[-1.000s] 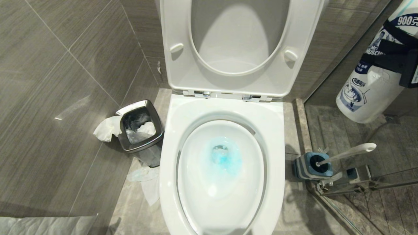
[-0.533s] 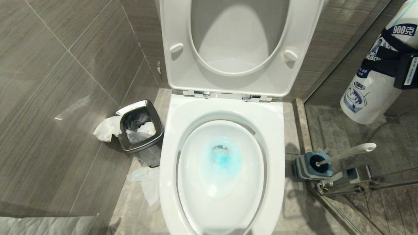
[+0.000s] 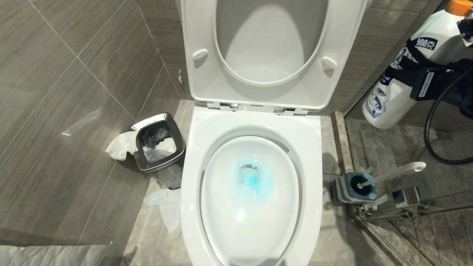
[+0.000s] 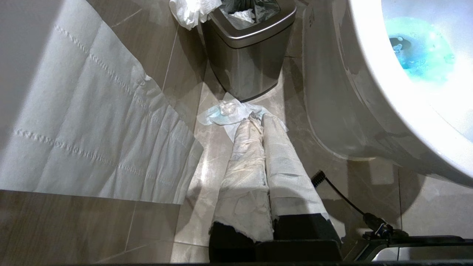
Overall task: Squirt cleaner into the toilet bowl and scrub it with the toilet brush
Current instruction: Place the cleaning agent on the floor
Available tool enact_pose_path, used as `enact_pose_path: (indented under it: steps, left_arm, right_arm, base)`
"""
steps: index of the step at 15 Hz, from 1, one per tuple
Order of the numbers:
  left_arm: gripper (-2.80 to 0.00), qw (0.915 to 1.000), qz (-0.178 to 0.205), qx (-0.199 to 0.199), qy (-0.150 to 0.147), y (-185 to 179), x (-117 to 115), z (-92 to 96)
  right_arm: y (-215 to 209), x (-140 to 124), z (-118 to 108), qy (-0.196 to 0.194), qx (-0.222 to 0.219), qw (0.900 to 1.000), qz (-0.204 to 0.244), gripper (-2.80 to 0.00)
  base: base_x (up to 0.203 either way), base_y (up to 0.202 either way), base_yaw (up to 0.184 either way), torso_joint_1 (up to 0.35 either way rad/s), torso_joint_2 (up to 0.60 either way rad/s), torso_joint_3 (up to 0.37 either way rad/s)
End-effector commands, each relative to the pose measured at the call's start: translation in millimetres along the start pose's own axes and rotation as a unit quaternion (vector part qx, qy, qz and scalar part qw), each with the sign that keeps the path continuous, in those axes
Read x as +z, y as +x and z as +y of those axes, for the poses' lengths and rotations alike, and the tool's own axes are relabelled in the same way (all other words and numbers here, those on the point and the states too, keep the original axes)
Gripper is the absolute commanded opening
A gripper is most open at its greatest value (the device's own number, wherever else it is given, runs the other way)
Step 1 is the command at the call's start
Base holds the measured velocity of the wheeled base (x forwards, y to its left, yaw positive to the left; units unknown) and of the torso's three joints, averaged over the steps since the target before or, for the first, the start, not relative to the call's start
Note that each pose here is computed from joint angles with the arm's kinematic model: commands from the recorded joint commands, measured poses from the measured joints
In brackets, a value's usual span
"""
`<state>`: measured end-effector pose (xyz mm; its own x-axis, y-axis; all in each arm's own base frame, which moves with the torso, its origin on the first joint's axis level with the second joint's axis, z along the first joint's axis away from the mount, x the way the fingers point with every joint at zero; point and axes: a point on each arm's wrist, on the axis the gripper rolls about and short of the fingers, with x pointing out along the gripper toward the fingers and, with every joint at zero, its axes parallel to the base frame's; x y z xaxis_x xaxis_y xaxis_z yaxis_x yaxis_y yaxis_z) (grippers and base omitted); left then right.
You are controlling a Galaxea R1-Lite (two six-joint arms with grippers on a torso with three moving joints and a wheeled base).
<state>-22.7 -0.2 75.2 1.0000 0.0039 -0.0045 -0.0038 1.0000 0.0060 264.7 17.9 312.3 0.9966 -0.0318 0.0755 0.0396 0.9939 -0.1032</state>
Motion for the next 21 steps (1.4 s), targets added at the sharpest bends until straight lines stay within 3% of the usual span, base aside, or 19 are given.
enact_pose_path:
  steps: [1,10,18,21]
  left_arm:
    - [-2.8,1.0,0.001,0.0,0.0,0.1,0.0,0.0]
    - [-2.8,1.0,0.001,0.0,0.0,0.1,0.0,0.0]
    - [-2.8,1.0,0.001,0.0,0.0,0.1,0.0,0.0]
    - [-2.8,1.0,0.001,0.0,0.0,0.1,0.0,0.0]
  right_arm:
    - [27.2,-26.8,-0.8,-0.003,-0.007,1.0,0.019,-2.8]
    - [94.8,-127.0,11.1,-0.002,0.005,1.0,0.002,-2.8]
    - [131.4,-190.5,31.9,-0.002,0.029,0.999,0.017,-2.8]
    - [149.2,-211.3,44.5,-0.001,0.037,0.999,-0.002,-2.8]
  base:
    - [0.0,0.0,0.0,0.0,0.0,0.0]
    - [0.0,0.0,0.0,0.0,0.0,0.0]
    - [0.0,0.0,0.0,0.0,0.0,0.0]
    - [0.0,0.0,0.0,0.0,0.0,0.0]
